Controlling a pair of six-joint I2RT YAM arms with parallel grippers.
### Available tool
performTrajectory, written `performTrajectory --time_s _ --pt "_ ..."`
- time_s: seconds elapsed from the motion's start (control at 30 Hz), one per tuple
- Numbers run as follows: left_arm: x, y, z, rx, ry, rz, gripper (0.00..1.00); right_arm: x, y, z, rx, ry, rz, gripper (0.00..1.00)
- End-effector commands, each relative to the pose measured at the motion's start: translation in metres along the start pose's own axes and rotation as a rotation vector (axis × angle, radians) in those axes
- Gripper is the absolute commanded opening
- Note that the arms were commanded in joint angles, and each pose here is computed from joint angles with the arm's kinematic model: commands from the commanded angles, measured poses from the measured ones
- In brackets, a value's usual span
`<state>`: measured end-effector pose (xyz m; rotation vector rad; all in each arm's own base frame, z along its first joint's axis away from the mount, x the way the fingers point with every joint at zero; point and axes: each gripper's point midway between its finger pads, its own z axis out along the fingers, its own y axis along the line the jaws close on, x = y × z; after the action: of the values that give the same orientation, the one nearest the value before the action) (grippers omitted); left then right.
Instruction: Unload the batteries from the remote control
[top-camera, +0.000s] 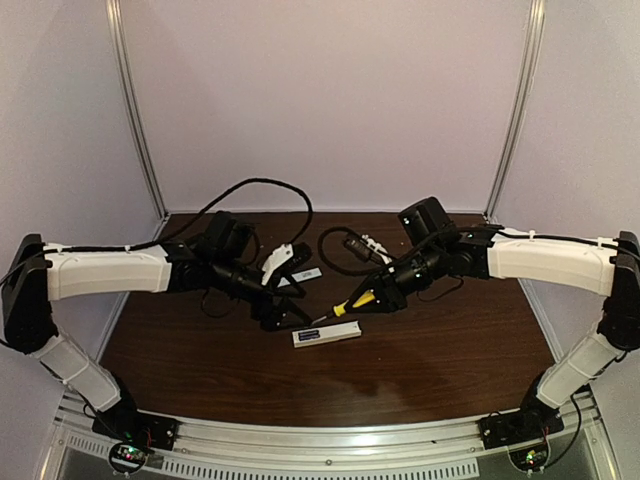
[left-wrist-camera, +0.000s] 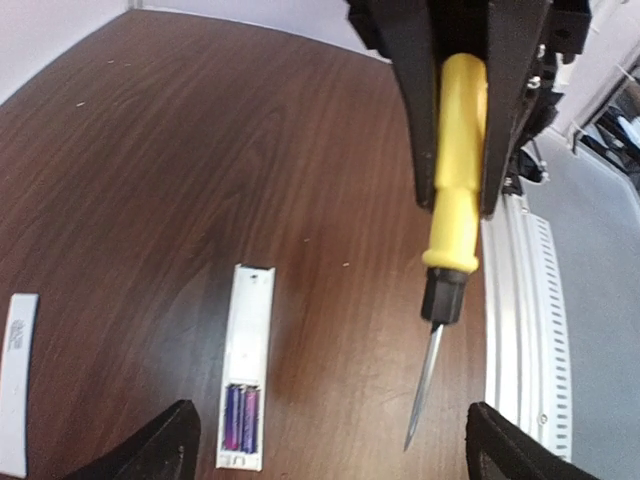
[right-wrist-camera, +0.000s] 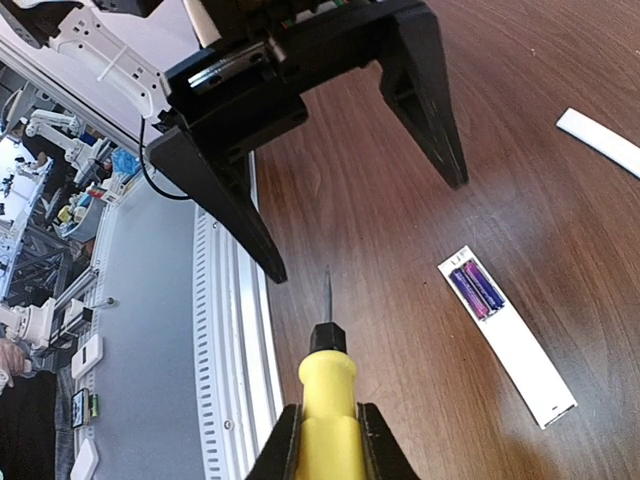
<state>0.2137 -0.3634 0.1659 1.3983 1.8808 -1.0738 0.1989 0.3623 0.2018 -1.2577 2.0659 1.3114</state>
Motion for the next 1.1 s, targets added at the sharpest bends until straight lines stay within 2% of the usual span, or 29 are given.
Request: performTrajectory --time_s 0.0,0.13,0.27,0.53,0.67,0.83,0.93,1.07 --pt "-0.016 0.046 -0.035 -0.376 -0.128 -0.029 0.97 0.000 -0.014 -0.004 0.107 -0.006 -0.015 0.00" --pt "-0.024 0.059 -0.071 -0.575 -0.254 -0.009 0.97 -0.011 -0.030 -0.009 0.216 -0.015 -0.019 0.00" --pt "-0.017 0.079 -0.094 -0.747 -0.302 -0.046 0.97 -0.020 -0.046 -0.018 0.330 -0.029 -0.028 0.00" --pt "0.009 0.093 -0.105 -0.871 -0.335 -0.075 0.97 -0.039 -0.058 -0.039 0.449 -0.108 -0.042 0.00" --pt "0.019 0.082 -0.101 -0.816 -0.356 -0.041 0.97 -0.046 -0.059 -0.041 0.432 -0.145 -0.028 0.00" --pt "0.034 0.043 -0.075 -0.577 -0.318 0.051 0.91 -0.049 -0.050 -0.034 0.349 -0.160 -0.029 0.00" --pt "0.053 0.040 -0.068 -0.551 -0.304 0.042 0.97 -0.050 -0.044 -0.031 0.307 -0.172 -0.032 0.00" --pt "0.076 0.041 -0.051 -0.510 -0.252 0.030 0.97 -0.046 -0.046 -0.028 0.297 -0.160 -0.022 0.00"
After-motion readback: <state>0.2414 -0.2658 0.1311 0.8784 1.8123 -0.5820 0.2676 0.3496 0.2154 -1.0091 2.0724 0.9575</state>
